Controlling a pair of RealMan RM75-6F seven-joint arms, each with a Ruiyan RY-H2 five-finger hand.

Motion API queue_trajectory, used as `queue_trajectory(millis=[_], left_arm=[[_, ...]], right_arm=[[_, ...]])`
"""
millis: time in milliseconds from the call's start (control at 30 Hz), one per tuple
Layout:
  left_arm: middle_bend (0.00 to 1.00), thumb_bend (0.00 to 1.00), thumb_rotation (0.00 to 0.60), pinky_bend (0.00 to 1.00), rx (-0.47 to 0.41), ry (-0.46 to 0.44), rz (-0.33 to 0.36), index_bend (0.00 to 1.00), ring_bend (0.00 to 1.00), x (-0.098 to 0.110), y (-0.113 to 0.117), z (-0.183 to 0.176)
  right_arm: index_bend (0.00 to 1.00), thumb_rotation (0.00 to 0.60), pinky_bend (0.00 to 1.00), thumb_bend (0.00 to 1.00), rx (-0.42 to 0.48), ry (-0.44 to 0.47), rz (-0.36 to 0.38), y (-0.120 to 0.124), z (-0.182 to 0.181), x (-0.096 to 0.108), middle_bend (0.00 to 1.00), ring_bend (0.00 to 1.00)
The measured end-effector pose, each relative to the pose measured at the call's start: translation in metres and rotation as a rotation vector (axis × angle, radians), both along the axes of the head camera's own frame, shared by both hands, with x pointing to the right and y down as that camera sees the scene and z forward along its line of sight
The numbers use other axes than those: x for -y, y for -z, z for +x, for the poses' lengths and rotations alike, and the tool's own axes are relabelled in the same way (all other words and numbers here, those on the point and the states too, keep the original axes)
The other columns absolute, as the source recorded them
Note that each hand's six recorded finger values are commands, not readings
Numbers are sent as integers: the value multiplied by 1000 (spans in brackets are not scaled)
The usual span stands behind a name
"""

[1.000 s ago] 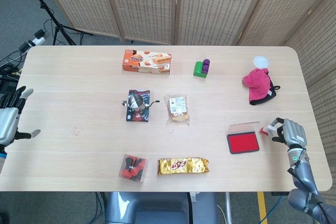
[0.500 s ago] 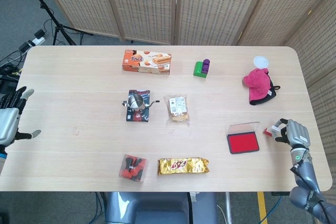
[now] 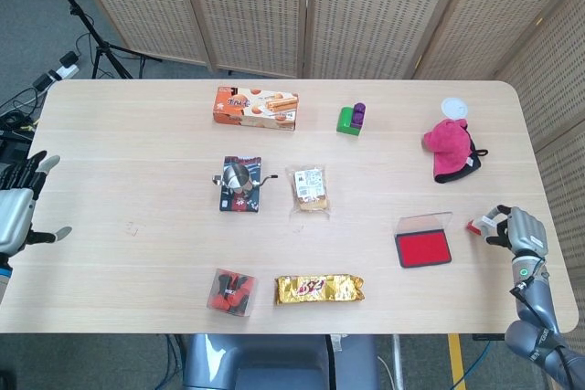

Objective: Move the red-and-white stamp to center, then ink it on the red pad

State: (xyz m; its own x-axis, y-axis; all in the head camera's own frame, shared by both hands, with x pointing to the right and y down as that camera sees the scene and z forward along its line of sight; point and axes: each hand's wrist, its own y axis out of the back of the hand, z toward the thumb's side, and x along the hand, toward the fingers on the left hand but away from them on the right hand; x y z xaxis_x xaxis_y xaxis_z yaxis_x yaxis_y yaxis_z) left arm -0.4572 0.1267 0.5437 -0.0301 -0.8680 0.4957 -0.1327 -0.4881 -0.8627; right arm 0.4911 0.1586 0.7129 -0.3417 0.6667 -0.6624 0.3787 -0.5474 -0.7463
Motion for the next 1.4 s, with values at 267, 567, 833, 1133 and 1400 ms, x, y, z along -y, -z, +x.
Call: queue_trajectory(millis=[267, 567, 833, 1133, 1400], left_arm=[[0, 88, 600, 0, -1, 0, -2, 0, 0, 0, 0, 0], [0, 88, 600, 0, -1, 1, -5, 0, 0, 0, 0, -1], [0, 88, 600, 0, -2, 2, -2, 0, 0, 0, 1, -1], [0, 88, 600, 0, -1, 0, -4, 0, 0, 0, 0, -1], [0, 88, 600, 0, 5, 5, -9, 0, 0, 0, 0, -1]], right_arm=[[580, 600, 1000, 573, -6, 3, -14, -2, 1, 0, 922, 996], [580, 600, 1000, 569, -17, 1, -31, -6, 4, 0, 922, 996], [579, 600, 1000, 569, -29, 13, -40, -6, 4, -1, 922, 996], [552, 600, 1000, 557, -43, 25, -47, -6, 5, -2, 921, 996], [533, 600, 1000, 526, -47, 33, -56, -6, 5, -2, 921, 997]])
